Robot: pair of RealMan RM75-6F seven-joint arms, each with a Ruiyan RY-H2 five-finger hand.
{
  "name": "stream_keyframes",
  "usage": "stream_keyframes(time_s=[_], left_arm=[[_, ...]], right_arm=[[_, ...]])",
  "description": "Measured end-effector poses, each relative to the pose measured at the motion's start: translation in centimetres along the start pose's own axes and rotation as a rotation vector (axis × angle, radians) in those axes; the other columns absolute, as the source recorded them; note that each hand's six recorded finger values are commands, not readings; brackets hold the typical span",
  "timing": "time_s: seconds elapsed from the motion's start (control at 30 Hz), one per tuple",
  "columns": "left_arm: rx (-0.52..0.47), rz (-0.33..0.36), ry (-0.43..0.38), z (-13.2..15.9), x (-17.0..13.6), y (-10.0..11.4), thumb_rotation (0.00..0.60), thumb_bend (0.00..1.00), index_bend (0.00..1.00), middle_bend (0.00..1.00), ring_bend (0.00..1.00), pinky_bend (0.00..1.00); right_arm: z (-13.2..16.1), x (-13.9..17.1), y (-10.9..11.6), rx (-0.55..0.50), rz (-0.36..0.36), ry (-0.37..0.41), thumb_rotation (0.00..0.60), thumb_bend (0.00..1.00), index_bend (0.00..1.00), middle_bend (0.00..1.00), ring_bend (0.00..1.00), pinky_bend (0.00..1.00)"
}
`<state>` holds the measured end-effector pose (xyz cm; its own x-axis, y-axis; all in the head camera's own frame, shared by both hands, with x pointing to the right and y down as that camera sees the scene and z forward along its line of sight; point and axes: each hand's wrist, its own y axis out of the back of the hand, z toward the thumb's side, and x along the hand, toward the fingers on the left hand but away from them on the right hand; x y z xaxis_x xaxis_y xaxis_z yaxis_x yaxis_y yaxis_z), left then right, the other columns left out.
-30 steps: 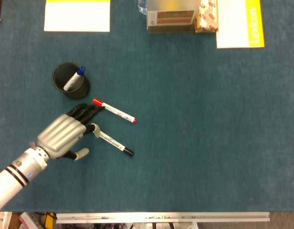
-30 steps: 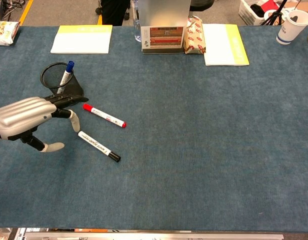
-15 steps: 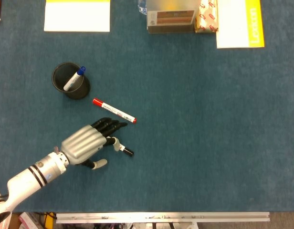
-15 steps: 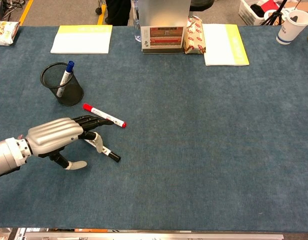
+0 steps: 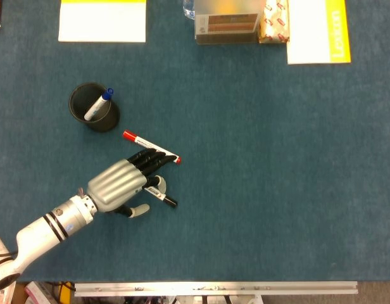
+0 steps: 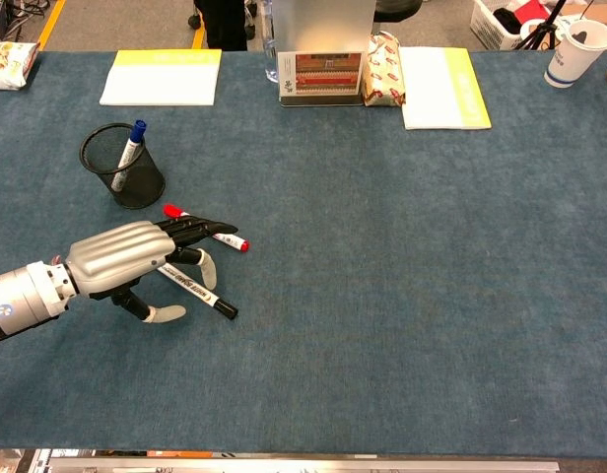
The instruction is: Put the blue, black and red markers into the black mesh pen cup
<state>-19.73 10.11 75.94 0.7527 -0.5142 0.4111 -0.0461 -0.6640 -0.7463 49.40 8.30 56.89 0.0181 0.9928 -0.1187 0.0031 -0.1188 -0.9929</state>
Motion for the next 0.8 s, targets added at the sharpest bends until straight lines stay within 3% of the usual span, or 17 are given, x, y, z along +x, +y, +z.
stream_keyframes(time_s=[0.8], left_arm=[[0.001,0.015,0.007,-0.8,1.5,-1.8,0.6,0.3,0.38,0.0,0.0,0.04]], right_arm=[[-0.1,0.0,0.4,-0.01,-0.013,-0.001,0.6,0.0,0.34,0.32,0.42,0.64]])
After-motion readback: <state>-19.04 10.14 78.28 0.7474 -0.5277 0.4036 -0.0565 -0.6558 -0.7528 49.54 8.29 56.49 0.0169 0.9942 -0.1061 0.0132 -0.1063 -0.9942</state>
